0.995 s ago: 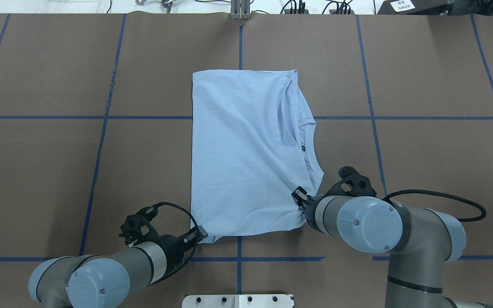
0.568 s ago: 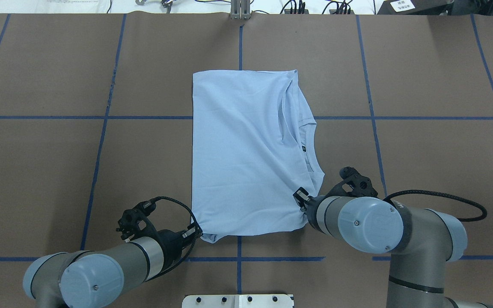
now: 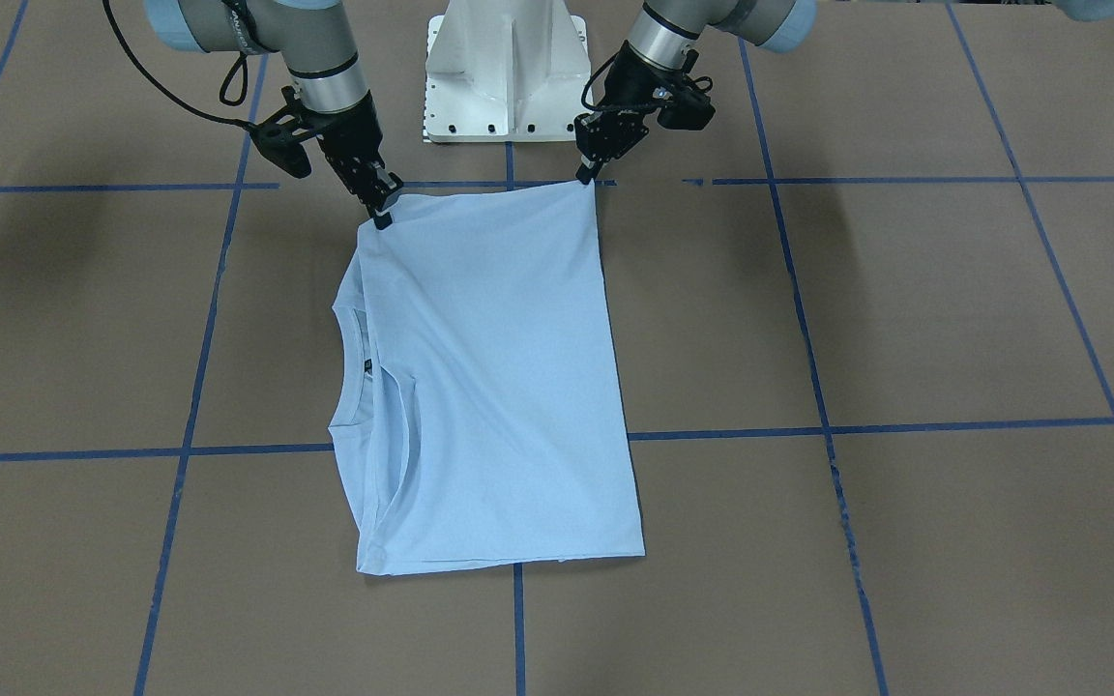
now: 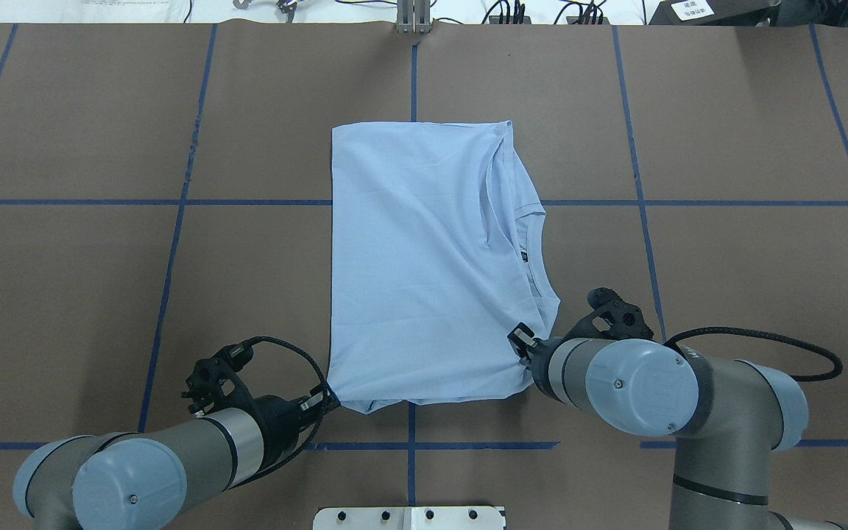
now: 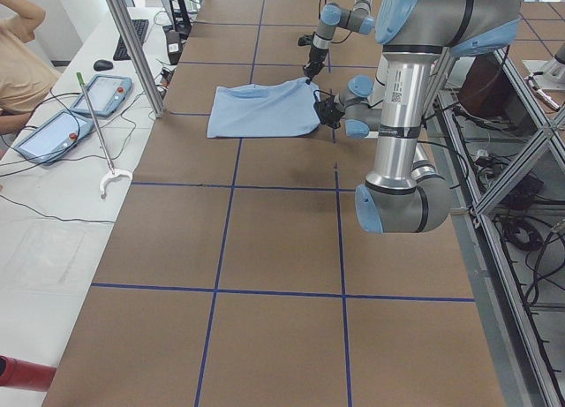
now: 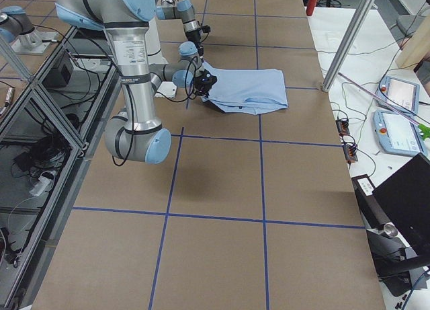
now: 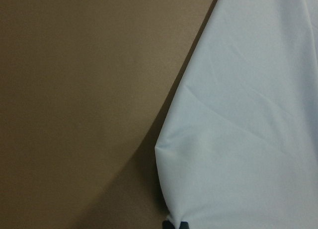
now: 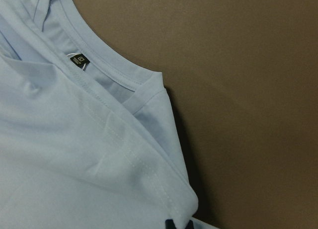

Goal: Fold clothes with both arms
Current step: 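Lift the near edge with both grippers and fold it over toward the far edge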

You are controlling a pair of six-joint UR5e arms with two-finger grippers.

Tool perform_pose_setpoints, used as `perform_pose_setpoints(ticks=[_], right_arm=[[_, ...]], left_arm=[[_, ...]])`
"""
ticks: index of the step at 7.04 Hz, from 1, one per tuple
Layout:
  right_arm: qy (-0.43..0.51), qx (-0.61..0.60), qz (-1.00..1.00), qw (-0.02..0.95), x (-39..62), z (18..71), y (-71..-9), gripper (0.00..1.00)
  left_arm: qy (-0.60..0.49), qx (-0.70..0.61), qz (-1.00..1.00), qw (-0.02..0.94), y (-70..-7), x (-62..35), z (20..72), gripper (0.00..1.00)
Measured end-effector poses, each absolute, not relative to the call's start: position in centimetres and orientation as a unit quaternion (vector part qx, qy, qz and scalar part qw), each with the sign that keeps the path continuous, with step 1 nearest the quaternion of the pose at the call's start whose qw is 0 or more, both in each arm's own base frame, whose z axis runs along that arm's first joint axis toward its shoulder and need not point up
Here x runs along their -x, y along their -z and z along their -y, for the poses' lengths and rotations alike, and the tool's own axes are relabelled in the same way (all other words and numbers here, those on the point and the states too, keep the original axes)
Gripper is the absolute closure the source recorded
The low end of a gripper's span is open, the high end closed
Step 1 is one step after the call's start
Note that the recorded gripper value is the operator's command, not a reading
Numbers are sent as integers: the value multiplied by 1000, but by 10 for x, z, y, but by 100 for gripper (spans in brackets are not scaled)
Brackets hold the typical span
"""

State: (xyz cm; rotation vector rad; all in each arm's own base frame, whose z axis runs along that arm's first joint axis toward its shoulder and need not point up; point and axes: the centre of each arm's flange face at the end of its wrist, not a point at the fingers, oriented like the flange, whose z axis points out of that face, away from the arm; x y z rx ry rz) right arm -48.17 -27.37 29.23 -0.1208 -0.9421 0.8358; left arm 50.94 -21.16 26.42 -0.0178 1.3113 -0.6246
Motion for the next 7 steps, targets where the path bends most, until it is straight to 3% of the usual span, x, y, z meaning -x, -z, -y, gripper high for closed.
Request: perform_pose_setpoints(ticks=[4, 7], right_arm=[[-370, 89, 490, 784, 413, 247, -248, 100], [-432, 53, 500, 749, 410, 347, -227, 100]], left_arm=[[291, 27, -651, 701, -189, -457, 204, 100], [302, -57, -643, 702, -173, -432, 287, 100]])
